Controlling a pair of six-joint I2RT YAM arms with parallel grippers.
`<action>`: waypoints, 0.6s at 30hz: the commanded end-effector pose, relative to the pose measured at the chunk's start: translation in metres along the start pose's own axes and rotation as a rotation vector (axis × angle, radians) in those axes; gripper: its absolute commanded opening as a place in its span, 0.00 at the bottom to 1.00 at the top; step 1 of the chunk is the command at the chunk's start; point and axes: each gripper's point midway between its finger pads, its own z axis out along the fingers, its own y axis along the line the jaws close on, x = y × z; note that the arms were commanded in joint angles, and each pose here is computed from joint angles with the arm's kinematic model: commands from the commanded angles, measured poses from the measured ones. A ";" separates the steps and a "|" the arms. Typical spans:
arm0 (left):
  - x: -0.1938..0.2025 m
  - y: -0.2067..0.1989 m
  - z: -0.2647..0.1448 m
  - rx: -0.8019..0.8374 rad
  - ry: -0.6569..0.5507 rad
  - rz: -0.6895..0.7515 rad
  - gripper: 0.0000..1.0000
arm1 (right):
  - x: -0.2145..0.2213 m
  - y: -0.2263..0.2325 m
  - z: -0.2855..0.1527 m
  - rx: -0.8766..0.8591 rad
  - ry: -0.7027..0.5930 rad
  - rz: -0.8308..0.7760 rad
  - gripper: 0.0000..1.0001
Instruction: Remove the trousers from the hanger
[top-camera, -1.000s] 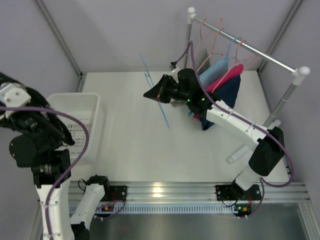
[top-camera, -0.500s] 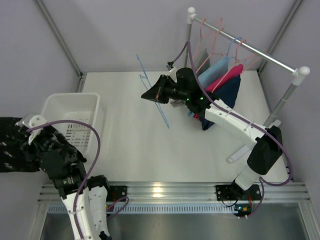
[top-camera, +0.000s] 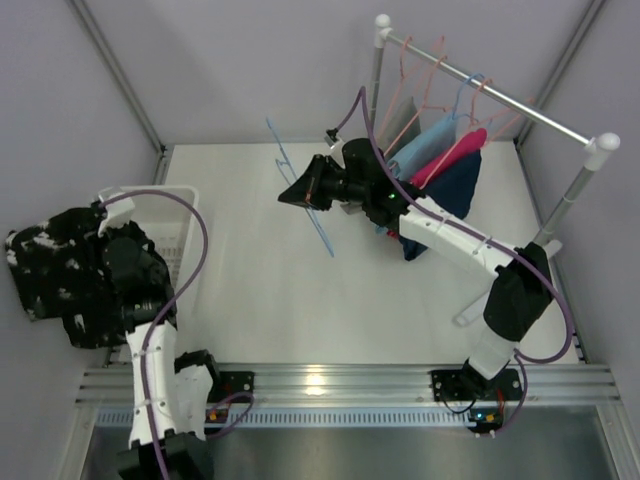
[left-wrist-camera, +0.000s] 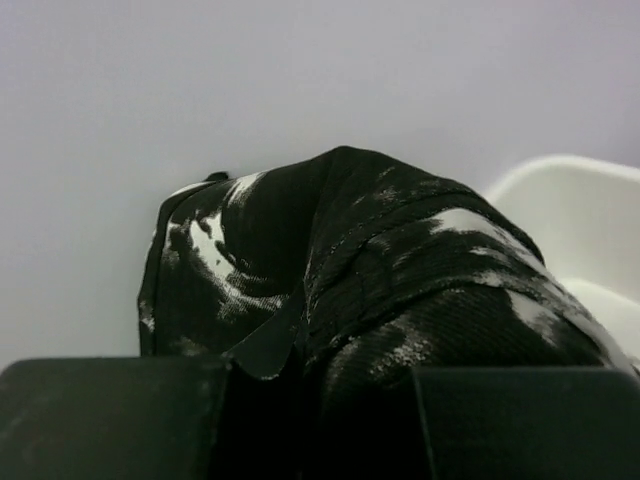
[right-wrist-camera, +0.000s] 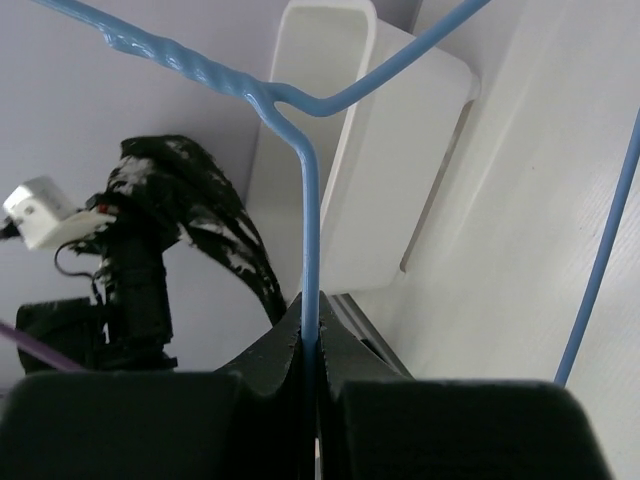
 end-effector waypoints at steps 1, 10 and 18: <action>-0.029 -0.045 0.018 0.173 -0.109 -0.121 0.00 | -0.018 0.044 -0.010 -0.120 -0.052 -0.085 0.00; 0.024 -0.150 0.042 0.471 0.081 -0.072 0.00 | -0.033 0.065 -0.031 -0.165 -0.089 -0.156 0.00; 0.037 -0.179 0.014 0.655 0.145 -0.082 0.87 | -0.041 0.104 -0.065 -0.245 -0.135 -0.265 0.00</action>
